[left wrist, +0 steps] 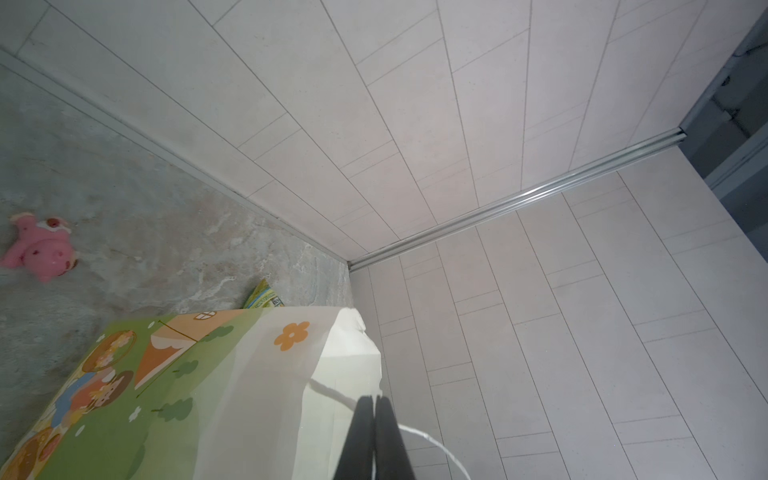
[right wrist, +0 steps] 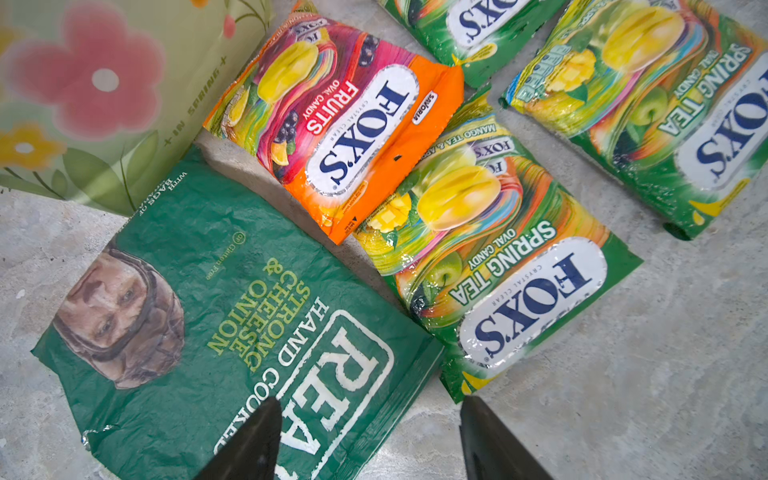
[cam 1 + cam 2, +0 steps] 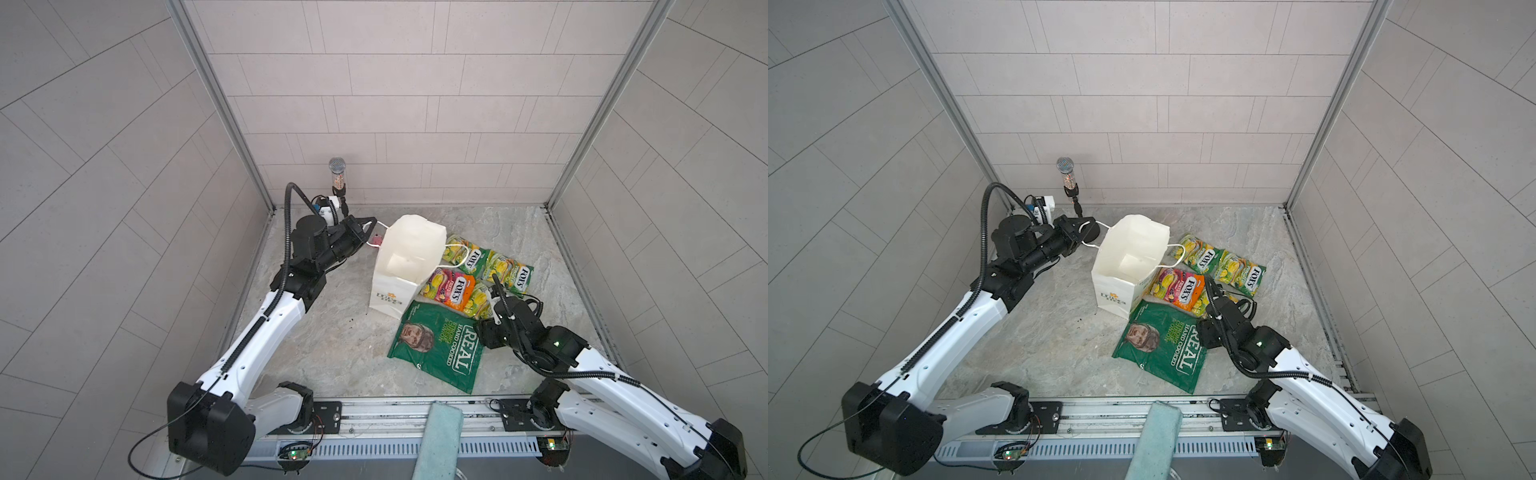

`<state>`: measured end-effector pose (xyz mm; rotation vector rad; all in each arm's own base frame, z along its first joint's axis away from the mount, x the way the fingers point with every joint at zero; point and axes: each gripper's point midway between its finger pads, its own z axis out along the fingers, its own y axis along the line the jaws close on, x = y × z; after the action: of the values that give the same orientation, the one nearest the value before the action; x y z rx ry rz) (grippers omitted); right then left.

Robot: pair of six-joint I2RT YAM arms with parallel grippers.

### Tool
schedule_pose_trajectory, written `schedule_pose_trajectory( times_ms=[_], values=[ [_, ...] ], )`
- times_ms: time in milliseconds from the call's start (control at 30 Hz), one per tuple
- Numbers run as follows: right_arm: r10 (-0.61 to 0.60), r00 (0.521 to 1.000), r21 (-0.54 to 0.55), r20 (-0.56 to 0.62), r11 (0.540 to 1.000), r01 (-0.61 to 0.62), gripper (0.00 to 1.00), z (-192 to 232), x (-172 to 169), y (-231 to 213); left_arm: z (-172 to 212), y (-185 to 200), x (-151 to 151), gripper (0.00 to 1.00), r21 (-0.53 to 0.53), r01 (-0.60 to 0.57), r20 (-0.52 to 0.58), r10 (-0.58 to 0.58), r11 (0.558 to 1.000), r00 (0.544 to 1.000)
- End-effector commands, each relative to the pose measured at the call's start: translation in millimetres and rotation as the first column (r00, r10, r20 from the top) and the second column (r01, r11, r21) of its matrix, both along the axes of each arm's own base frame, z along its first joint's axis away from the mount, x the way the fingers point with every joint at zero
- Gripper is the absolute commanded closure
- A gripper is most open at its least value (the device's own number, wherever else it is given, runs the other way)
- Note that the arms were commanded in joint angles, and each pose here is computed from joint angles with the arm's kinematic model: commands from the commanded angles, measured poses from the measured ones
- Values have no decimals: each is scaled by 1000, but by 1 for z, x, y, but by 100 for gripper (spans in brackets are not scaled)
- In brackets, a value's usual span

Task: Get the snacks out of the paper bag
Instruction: 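Set the paper bag down upright with the left gripper and release it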

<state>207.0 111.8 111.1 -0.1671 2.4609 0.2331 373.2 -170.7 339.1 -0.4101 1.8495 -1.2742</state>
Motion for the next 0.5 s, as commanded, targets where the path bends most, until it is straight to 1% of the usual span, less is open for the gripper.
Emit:
schedule_pose_trajectory(
  times_ms=[0,167,267,367,400,467],
  values=[
    [-13,1000,-17,-22,1000,13,30,-7,-4,-6,-1,11,7,100,-17,12,19,-12,1000,1000],
    [-15,1000,-17,-19,1000,15,30,-7,-4,-6,-13,32,17,100,-3,-5,-7,5,1000,1000],
    [-18,1000,-20,-18,1000,17,30,-7,-4,-6,-14,39,20,100,-5,-2,-6,2,1000,1000],
    [-21,1000,-23,-17,1000,21,30,-7,-4,-7,-14,43,20,79,3,3,-10,-3,1000,1000],
    [-22,1000,-22,-16,1000,21,30,-7,-4,-7,-13,46,20,69,13,-1,-8,2,1000,1000],
    [-28,1000,-22,-11,999,27,30,-7,-3,-8,-10,55,20,53,34,-20,-3,20,999,1000]
  ],
)
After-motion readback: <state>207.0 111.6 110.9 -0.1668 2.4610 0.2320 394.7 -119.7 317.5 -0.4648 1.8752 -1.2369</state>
